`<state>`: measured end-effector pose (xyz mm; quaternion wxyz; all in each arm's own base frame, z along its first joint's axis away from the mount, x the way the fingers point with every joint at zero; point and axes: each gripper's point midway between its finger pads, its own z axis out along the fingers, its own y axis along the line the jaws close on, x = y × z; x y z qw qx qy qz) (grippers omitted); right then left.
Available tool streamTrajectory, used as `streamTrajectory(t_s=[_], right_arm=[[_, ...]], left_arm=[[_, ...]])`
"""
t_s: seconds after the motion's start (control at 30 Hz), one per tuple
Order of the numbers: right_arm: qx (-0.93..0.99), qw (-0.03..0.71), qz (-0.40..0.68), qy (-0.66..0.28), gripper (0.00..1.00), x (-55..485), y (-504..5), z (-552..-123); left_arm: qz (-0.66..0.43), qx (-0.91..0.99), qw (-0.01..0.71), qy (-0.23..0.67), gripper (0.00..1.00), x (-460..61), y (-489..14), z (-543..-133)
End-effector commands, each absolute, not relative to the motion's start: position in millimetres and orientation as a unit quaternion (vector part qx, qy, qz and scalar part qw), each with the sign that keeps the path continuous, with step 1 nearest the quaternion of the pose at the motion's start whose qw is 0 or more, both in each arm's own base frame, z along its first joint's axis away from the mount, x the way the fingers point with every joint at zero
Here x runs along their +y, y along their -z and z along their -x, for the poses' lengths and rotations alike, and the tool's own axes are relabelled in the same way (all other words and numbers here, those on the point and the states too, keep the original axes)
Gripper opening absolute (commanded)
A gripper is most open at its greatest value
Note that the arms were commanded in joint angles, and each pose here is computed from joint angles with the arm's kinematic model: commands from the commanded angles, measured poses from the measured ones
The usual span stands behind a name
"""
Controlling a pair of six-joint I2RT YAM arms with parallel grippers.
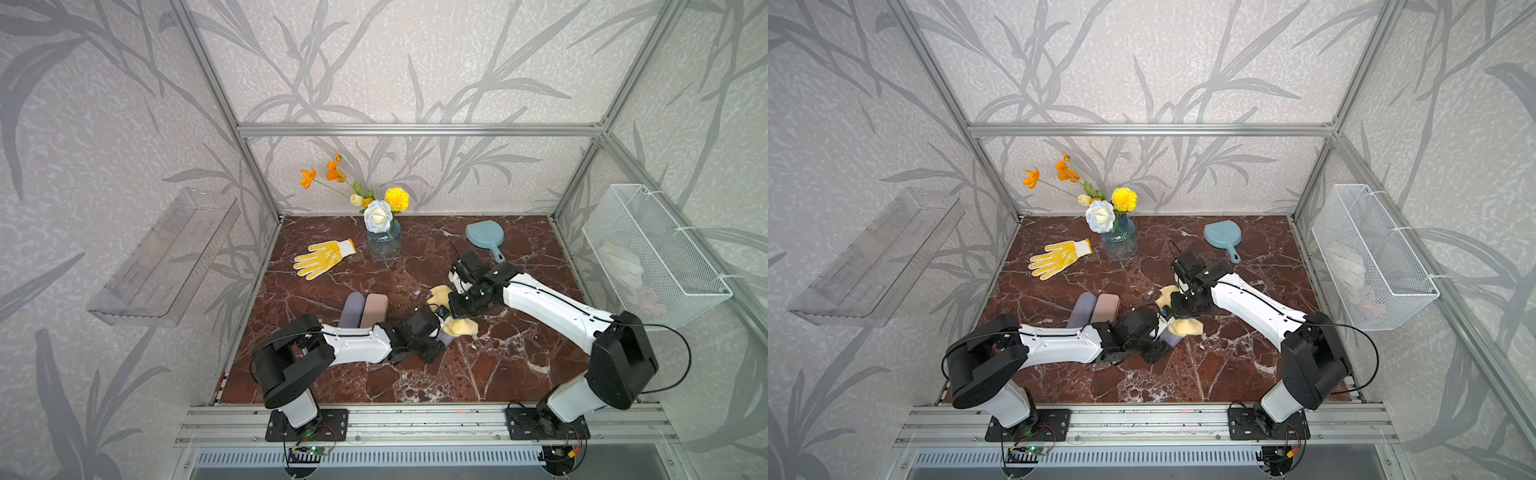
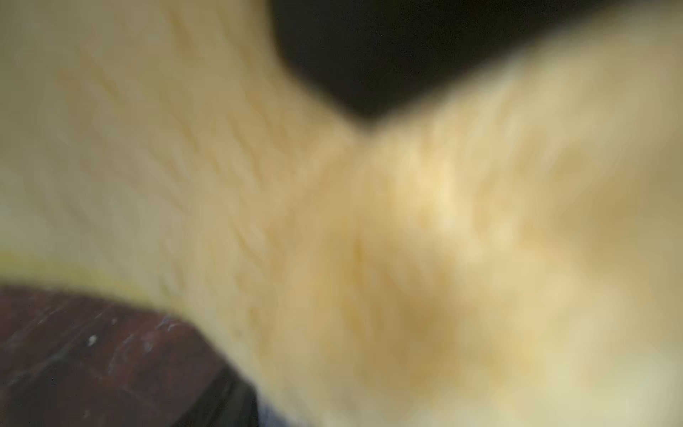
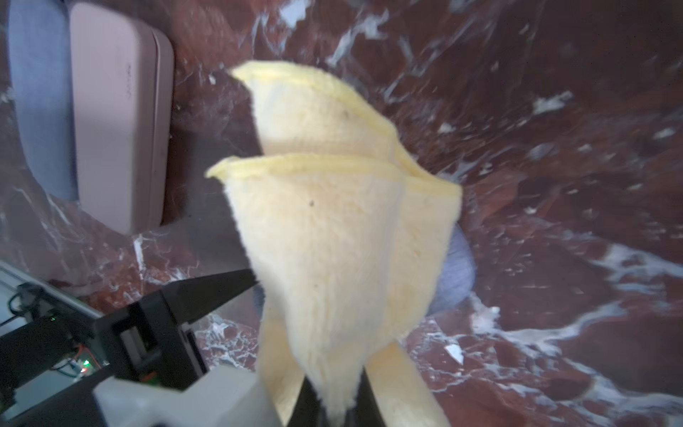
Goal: Wipe the eyeglass case
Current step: Wipe the dirt from the eyeglass case.
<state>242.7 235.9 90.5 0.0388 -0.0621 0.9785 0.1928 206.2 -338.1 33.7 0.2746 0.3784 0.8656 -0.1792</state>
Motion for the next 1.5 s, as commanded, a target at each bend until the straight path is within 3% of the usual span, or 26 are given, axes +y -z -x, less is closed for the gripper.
streamTrajectory(t_s=[0.0,0.13,0.3,0.47,0.57,0.8,1.23,1.47], right_arm=[[0.961,-0.029,0.018,-0.276,0.00,256.2,-74.1,-232.4],[0.986,-0.041,0.006,-0.162,0.00,189.6,-36.9,-241.5],[0.997,0.062,0.015,0.036,0.00,100.3,-60.8,-281.5],[0.991,0.109,0.014,0.076,0.00,82.3,-89.4,-291.6],[0.998,0.065,0.009,0.005,0.00,100.5,-70.1,-275.0],[0.944,-0.017,-0.089,-0.319,0.00,203.4,-63.7,-244.6],[0.856,-0.072,-0.127,-0.496,0.00,260.3,-108.7,-226.9],[0.860,-0.023,-0.130,-0.493,0.00,231.6,-141.8,-250.5]], left_arm=[[-0.390,0.880,0.248,0.107,0.00,-303.3,-11.0,-193.3],[-0.398,0.875,0.256,0.107,0.00,-304.9,-13.0,-191.4],[-0.405,0.872,0.249,0.117,0.00,-307.8,-13.3,-188.2],[-0.385,0.874,0.213,0.207,0.00,-316.8,-30.1,-187.4],[-0.363,0.869,0.223,0.252,0.00,-318.9,-51.8,-196.3],[-0.367,0.831,0.302,0.288,0.00,-322.9,-95.4,-208.5],[-0.348,0.792,0.386,0.320,0.00,-321.0,-129.3,-218.5],[-0.360,0.822,0.300,0.323,0.00,-322.2,-104.1,-207.8]])
